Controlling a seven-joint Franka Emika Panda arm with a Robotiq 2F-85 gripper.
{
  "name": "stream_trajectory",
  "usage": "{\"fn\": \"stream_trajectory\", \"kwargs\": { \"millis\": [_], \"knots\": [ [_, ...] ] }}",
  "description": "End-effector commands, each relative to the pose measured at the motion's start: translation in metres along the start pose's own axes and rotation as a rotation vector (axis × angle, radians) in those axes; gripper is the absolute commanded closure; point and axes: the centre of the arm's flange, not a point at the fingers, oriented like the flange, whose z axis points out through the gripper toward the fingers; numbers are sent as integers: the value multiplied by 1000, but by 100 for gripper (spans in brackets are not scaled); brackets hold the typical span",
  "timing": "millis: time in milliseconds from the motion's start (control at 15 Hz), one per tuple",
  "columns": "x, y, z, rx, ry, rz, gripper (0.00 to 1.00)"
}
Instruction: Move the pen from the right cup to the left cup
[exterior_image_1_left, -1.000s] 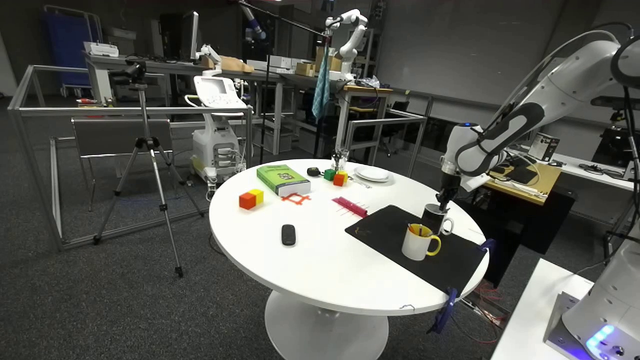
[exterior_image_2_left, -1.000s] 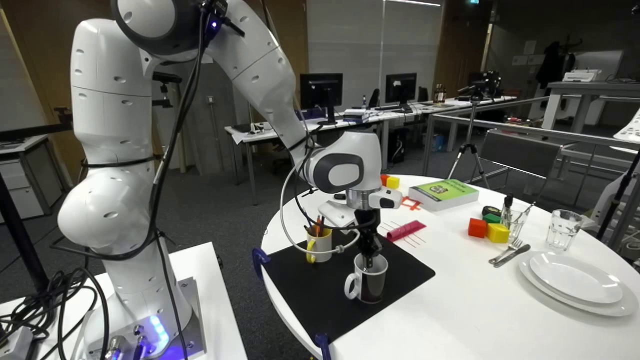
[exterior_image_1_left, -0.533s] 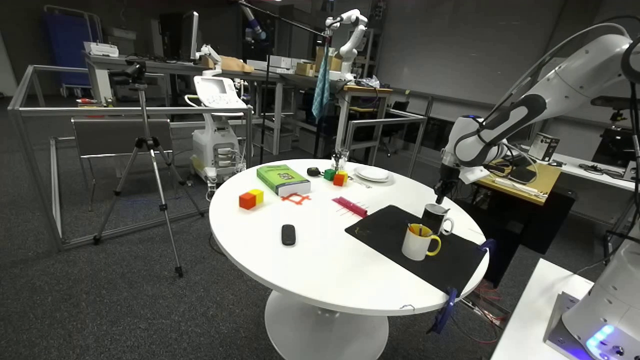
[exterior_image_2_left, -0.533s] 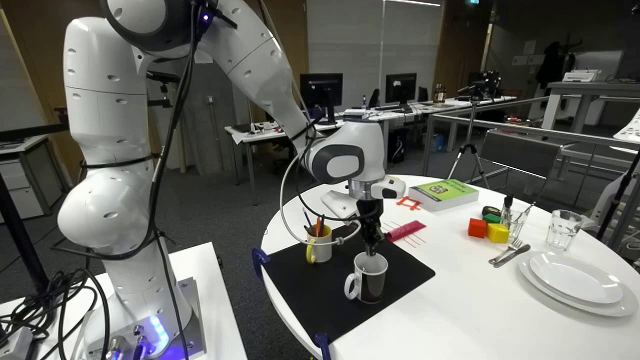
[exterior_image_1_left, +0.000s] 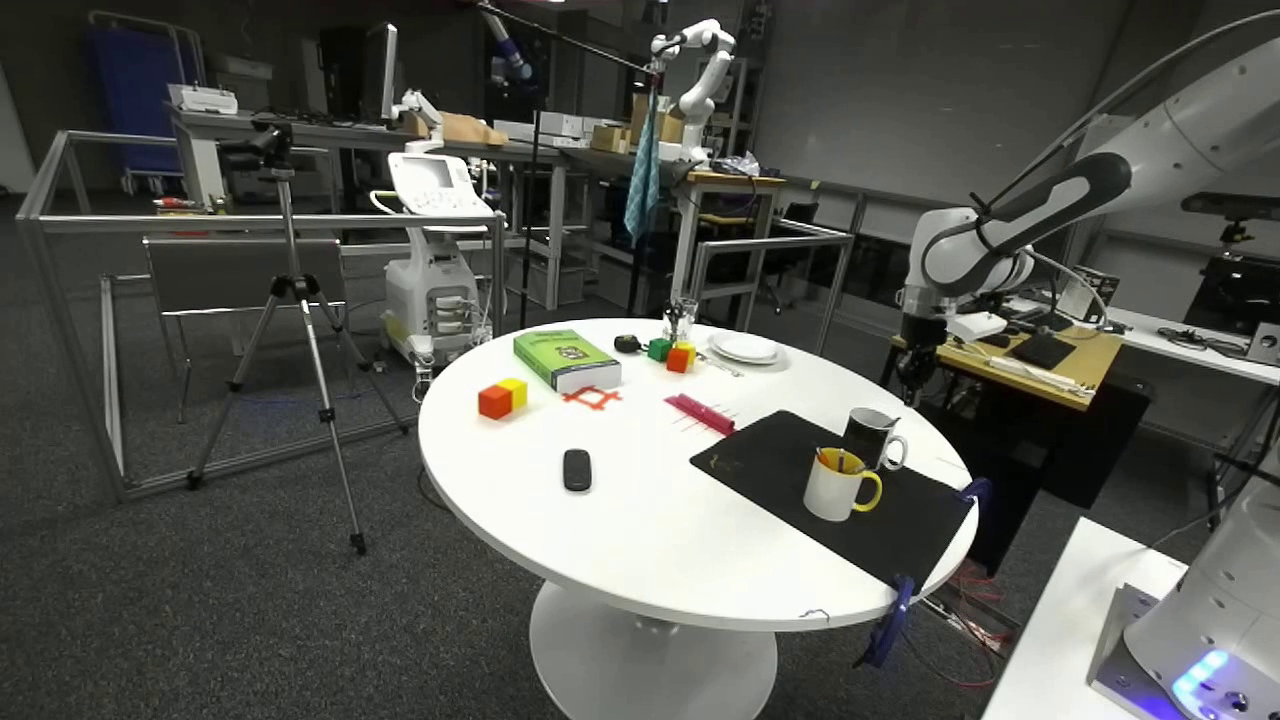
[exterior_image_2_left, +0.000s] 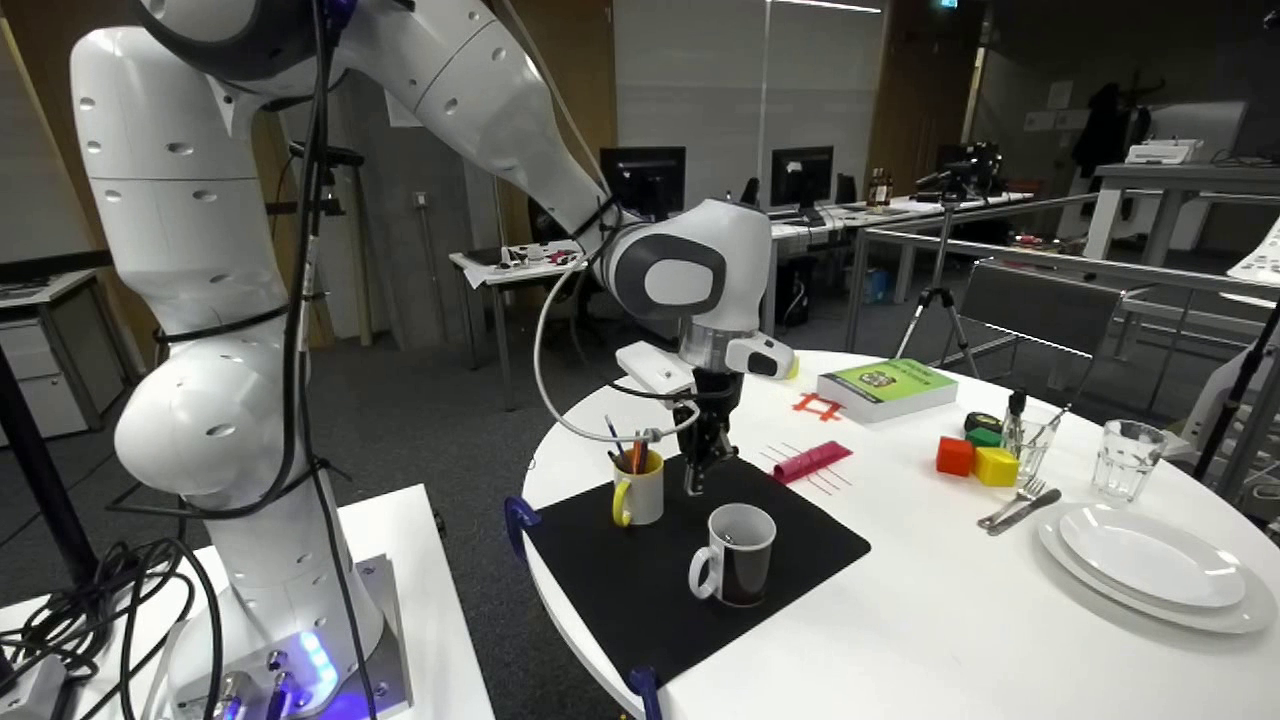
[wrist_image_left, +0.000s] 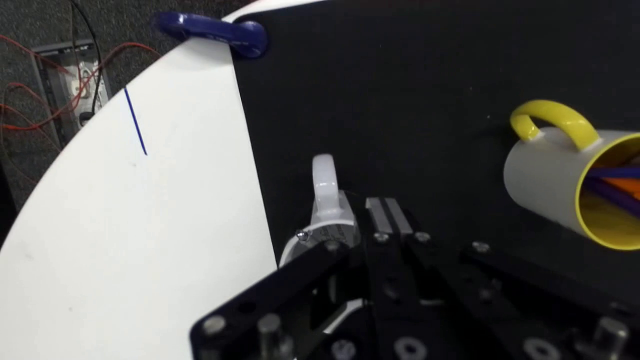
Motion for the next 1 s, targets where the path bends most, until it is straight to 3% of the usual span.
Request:
{"fn": "stream_trajectory", "kwargs": {
  "millis": [0,467,933],
  "knots": [
    [-12,17,-14,-33,-43,-46,100],
    [-12,40,10,-126,-64,-249,100],
    [-12,33,14,-118,-67,-241,100]
  ]
}}
